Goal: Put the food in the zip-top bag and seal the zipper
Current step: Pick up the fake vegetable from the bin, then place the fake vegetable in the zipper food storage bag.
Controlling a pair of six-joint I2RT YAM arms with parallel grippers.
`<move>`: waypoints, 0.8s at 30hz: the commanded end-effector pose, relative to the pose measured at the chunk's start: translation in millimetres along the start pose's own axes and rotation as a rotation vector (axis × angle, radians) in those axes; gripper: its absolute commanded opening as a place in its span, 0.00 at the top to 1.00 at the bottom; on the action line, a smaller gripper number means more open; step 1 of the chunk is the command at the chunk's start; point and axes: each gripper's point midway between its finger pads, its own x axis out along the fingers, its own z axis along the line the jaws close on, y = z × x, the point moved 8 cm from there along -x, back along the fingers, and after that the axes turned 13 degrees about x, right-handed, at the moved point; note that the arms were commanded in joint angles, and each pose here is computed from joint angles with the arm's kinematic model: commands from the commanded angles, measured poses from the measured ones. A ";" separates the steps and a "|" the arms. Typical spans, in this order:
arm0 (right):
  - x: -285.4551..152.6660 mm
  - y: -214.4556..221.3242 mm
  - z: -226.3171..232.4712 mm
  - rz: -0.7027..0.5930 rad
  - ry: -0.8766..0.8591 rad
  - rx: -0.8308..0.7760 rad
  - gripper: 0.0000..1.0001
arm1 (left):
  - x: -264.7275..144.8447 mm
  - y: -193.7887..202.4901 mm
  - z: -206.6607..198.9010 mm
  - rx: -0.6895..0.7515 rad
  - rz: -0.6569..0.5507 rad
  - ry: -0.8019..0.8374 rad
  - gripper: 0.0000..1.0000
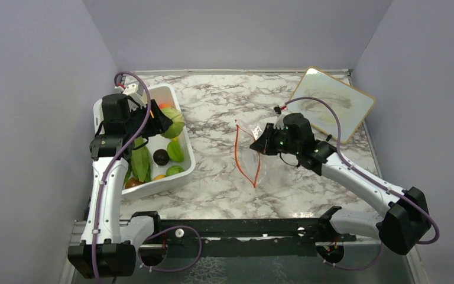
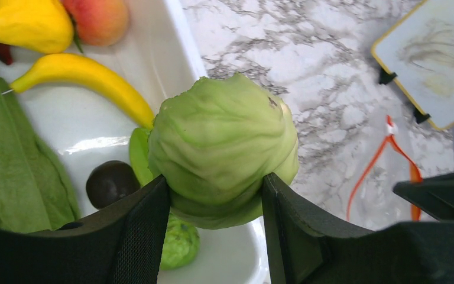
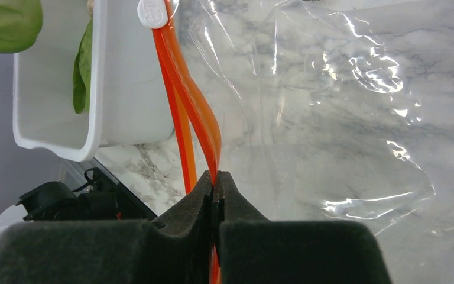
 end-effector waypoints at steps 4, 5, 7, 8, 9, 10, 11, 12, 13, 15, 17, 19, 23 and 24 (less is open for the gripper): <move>8.6 -8.5 17.2 0.000 -0.071 0.033 0.99 | -25.8 -5.5 -41.9 0.067 -0.104 0.312 0.65; 9.0 -8.4 18.7 0.003 -0.082 0.036 0.99 | -27.6 -3.7 -46.5 0.066 -0.109 0.354 0.66; 9.8 -8.7 20.1 0.000 -0.097 0.043 0.99 | -27.0 2.0 -53.9 0.049 -0.101 0.435 0.68; 10.1 -8.8 20.5 -0.003 -0.102 0.045 0.99 | -26.9 3.6 -56.8 0.040 -0.097 0.468 0.69; 10.1 -9.3 21.3 -0.004 -0.109 0.047 0.99 | -26.2 5.5 -59.3 0.032 -0.091 0.497 0.70; 10.4 -9.1 22.2 -0.001 -0.116 0.047 0.99 | -25.8 6.9 -60.9 0.028 -0.089 0.516 0.70; 10.4 -9.4 23.3 0.000 -0.122 0.046 0.99 | -25.9 7.5 -62.8 0.030 -0.088 0.533 0.70; 10.0 -10.3 24.5 0.000 -0.127 0.045 0.99 | -25.9 8.7 -64.5 0.034 -0.085 0.548 0.70; 9.6 -10.8 25.1 0.000 -0.128 0.043 0.99 | -26.5 9.2 -66.3 0.037 -0.084 0.564 0.70; 8.9 -11.2 26.2 -0.001 -0.132 0.039 0.99 | -27.6 11.5 -70.0 0.032 -0.080 0.594 0.70; 8.4 -10.9 26.8 0.001 -0.138 0.034 0.99 | -27.8 14.4 -73.2 0.004 -0.074 0.611 0.70; 8.5 -10.4 26.6 0.008 -0.141 0.033 0.99 | -27.8 19.6 -77.8 -0.012 -0.072 0.643 0.70; 6.9 -7.3 25.8 0.020 -0.146 0.042 0.99 | -23.7 31.4 -82.9 -0.042 -0.061 0.673 0.70; 6.9 -5.4 24.9 0.024 -0.152 0.048 0.99 | -21.5 34.6 -84.6 -0.054 -0.050 0.683 0.70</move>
